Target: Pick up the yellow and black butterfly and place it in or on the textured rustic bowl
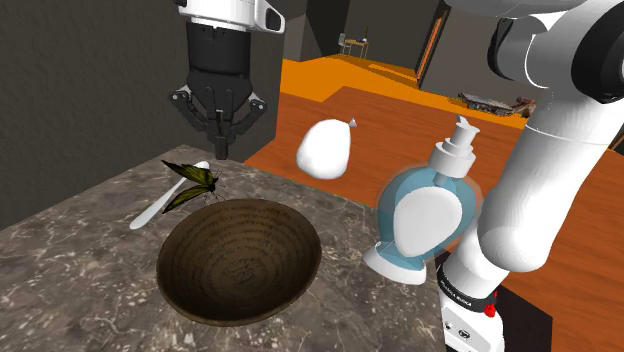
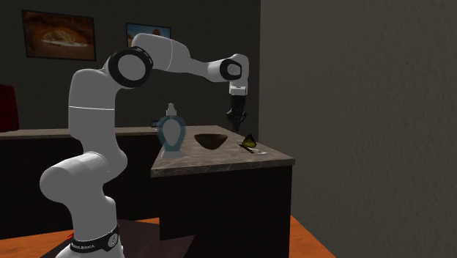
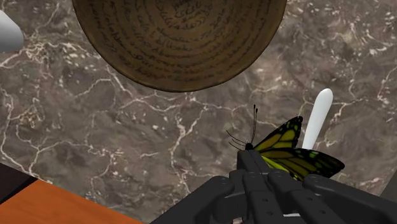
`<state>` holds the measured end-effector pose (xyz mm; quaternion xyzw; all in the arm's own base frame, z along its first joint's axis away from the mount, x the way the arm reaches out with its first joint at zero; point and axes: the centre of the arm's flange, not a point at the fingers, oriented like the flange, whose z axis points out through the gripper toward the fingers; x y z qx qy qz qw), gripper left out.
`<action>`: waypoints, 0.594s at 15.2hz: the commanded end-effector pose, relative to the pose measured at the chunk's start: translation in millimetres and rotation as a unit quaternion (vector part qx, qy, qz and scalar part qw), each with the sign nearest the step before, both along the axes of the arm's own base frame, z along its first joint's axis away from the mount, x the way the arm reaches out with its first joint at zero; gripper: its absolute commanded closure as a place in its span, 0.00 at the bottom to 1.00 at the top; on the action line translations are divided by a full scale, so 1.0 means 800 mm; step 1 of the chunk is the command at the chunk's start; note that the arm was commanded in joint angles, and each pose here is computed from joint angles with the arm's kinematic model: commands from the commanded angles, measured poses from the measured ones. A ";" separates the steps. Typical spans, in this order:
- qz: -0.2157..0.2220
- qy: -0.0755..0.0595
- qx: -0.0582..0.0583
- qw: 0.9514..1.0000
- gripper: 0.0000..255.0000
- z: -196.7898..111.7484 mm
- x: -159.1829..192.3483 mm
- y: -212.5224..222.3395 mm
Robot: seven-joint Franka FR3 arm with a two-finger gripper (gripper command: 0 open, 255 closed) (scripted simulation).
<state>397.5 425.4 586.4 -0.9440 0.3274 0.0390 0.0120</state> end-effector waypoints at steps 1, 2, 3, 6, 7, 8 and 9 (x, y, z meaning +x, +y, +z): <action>0.000 0.000 0.000 1.000 0.00 0.000 0.000 0.000; 0.043 -0.012 0.000 0.999 0.00 -0.016 -0.002 0.004; 0.085 -0.025 0.000 0.996 0.00 -0.032 -0.004 0.007; 0.148 -0.043 -0.001 0.988 0.00 -0.062 -0.006 0.013; 0.148 -0.043 -0.001 0.988 0.00 -0.069 -0.006 0.013; 0.148 -0.043 -0.001 0.988 0.00 -0.075 -0.006 0.013; 0.148 -0.043 -0.001 0.988 0.00 -0.082 -0.006 0.014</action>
